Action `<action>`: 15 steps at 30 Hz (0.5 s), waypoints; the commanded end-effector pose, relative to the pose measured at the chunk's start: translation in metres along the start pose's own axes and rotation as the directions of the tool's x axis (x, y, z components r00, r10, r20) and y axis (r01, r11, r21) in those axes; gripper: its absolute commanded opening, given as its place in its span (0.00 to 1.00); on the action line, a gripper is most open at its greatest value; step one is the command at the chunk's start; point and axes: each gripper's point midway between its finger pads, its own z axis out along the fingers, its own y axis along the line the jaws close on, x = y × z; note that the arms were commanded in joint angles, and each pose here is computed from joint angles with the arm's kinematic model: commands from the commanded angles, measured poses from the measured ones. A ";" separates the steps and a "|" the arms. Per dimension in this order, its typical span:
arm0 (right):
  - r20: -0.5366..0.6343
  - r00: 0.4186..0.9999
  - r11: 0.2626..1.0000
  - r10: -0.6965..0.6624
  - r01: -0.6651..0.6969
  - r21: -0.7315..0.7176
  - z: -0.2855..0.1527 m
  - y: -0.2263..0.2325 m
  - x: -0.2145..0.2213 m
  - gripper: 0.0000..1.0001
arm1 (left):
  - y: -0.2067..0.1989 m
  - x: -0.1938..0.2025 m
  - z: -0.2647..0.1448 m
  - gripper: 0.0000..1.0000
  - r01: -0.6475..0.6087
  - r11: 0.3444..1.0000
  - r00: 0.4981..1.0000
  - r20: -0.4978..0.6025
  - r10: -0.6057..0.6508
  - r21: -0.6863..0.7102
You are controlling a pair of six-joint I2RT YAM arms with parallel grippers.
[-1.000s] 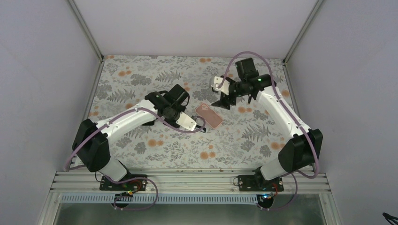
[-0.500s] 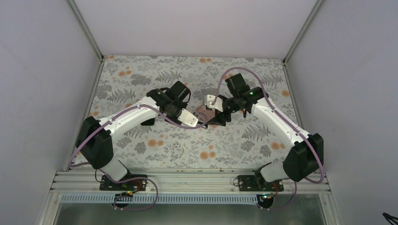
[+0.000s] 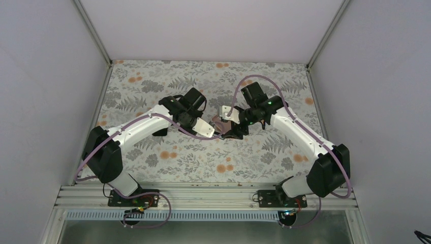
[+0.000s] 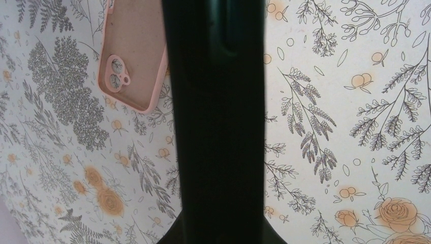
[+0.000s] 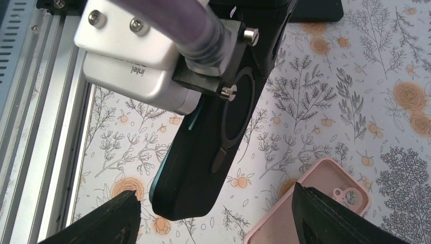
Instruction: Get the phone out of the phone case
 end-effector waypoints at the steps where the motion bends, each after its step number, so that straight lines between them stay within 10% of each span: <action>1: 0.019 1.000 1.000 0.005 -0.005 -0.019 0.000 0.009 -0.003 0.76 | 0.021 -0.013 -0.014 0.02 -0.006 0.997 0.999 0.046 0.009 -0.072; 15: 0.019 1.000 1.000 0.002 -0.003 0.022 0.003 0.003 0.002 0.74 | 0.017 -0.016 -0.018 0.02 -0.013 0.998 0.999 0.052 0.016 -0.063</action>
